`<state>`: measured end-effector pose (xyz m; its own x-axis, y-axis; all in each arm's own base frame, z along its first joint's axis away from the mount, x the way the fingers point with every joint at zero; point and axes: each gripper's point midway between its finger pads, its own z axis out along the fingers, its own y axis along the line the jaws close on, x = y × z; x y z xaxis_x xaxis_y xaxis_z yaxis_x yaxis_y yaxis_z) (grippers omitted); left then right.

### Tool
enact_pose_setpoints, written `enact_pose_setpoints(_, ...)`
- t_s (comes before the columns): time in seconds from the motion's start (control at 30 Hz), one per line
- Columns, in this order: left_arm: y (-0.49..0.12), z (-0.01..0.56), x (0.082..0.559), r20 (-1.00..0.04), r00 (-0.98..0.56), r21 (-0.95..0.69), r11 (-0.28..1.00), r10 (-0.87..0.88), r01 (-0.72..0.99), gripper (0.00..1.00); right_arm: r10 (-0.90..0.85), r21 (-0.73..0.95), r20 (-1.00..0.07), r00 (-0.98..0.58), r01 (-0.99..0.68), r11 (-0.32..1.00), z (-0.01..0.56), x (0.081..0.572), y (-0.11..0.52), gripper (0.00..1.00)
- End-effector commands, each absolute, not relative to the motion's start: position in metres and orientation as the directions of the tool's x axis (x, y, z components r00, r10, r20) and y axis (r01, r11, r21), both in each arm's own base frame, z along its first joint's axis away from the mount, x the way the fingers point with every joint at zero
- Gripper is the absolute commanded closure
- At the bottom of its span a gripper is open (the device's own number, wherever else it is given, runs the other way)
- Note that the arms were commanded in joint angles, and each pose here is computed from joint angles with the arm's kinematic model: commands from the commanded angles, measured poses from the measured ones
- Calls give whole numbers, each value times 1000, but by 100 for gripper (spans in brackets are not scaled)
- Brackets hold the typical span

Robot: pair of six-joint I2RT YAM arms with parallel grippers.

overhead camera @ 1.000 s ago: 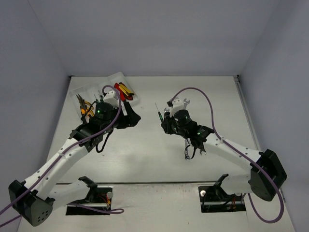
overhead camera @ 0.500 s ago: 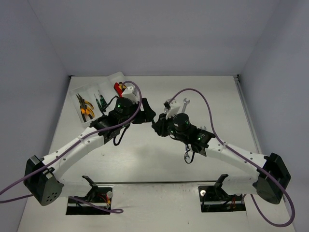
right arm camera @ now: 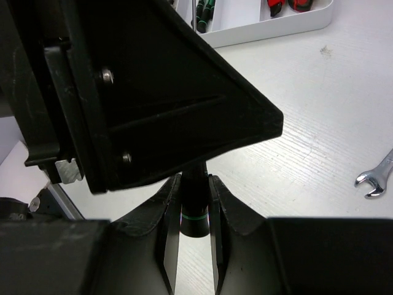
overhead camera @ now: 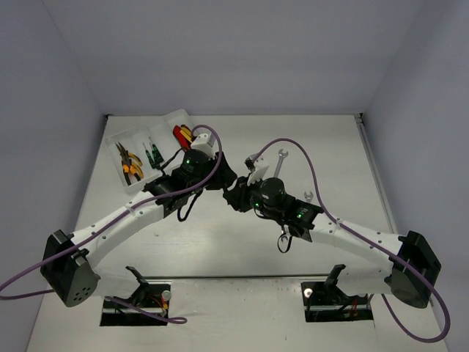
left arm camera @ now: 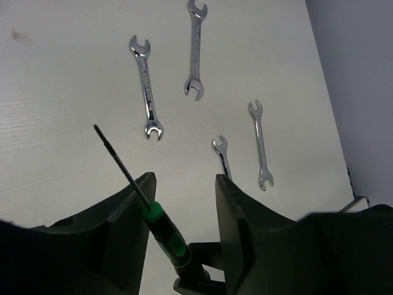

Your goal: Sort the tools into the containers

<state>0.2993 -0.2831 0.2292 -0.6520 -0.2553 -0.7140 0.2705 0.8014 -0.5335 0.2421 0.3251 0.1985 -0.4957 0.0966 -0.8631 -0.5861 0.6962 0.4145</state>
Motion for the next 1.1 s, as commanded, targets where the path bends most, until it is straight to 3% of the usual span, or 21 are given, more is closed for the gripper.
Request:
enact_pose_setpoints(0.0,-285,261,302,-741,-598,-560,771,-304,302,66,214,438,-885,-413,-584,683,236,253,325,94)
enact_pose_setpoints(0.1,-279,259,303,-749,-590,-541,793,-302,281,75,216,435,-886,-411,-576,692,235,255,324,92)
enact_pose_setpoints(0.2,-276,258,304,-754,-584,-532,802,-301,273,93,214,429,-888,-406,-568,703,234,258,324,90)
enact_pose_setpoints(0.27,-275,257,306,-759,-580,-522,809,-295,272,94,209,423,-891,-404,-567,707,233,259,324,85)
enact_pose_setpoints(0.37,-271,258,311,-772,-569,-499,824,-283,267,100,200,415,-894,-402,-572,707,232,260,326,61)
enact_pose_setpoints(0.53,-225,257,339,-787,-545,-439,883,-290,164,100,181,387,-900,-396,-538,748,222,263,314,43)
enact_pose_setpoints(0.83,-80,240,442,-767,-508,-381,915,-393,-133,100,95,270,-917,-387,-428,862,190,269,271,39)
enact_pose_setpoints(1.07,-8,180,508,-682,-609,-287,914,-404,-285,96,67,240,-915,-398,-402,883,181,265,252,39)
